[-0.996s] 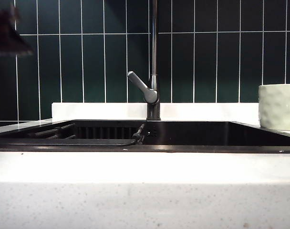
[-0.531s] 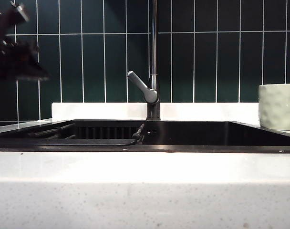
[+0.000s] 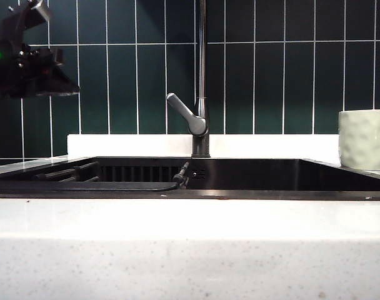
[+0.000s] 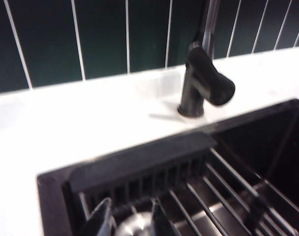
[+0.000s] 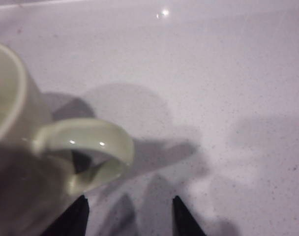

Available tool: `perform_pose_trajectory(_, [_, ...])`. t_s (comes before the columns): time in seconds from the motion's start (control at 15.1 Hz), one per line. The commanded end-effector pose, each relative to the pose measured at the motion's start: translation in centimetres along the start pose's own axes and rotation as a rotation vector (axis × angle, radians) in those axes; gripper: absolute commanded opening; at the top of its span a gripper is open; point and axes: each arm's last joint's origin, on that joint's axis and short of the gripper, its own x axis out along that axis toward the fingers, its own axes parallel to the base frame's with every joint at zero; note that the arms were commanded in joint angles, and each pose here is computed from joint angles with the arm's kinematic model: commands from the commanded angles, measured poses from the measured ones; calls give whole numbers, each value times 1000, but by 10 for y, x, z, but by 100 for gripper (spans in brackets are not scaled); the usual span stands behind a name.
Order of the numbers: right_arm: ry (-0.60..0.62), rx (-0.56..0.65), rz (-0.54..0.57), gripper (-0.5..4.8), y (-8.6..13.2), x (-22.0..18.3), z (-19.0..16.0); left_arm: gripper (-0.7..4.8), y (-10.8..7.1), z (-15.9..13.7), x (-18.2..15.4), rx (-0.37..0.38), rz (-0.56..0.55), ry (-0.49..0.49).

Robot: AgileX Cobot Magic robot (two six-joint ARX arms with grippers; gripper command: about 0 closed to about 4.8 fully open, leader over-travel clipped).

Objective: Pick up the mug next to the sink, go to the faucet to get some water, pour the water into the sink, and finally put the mug back to its place.

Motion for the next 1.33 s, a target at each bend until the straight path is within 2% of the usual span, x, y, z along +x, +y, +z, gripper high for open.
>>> perform_pose_trajectory(0.07, [-28, 2, 3, 230, 1, 5, 1, 103, 1, 6, 0, 23, 0, -48])
perform_pose_trajectory(0.4, [-102, 7, 6, 231, 1, 10, 5, 102, 1, 8, 0, 25, 0, -67])
perform_pose_trajectory(0.73, [-98, 6, 1, 230, 2, 23, -4, 102, 1, 8, 0, 22, 0, -73])
perform_pose_trajectory(1.13, [-169, 30, -40, 230, -13, 25, 2, 102, 1, 8, 0, 3, -1, -72])
perform_pose_trajectory(1.33, [-200, 33, 29, 230, -18, 25, 5, 102, 1, 8, 0, 2, -1, -68])
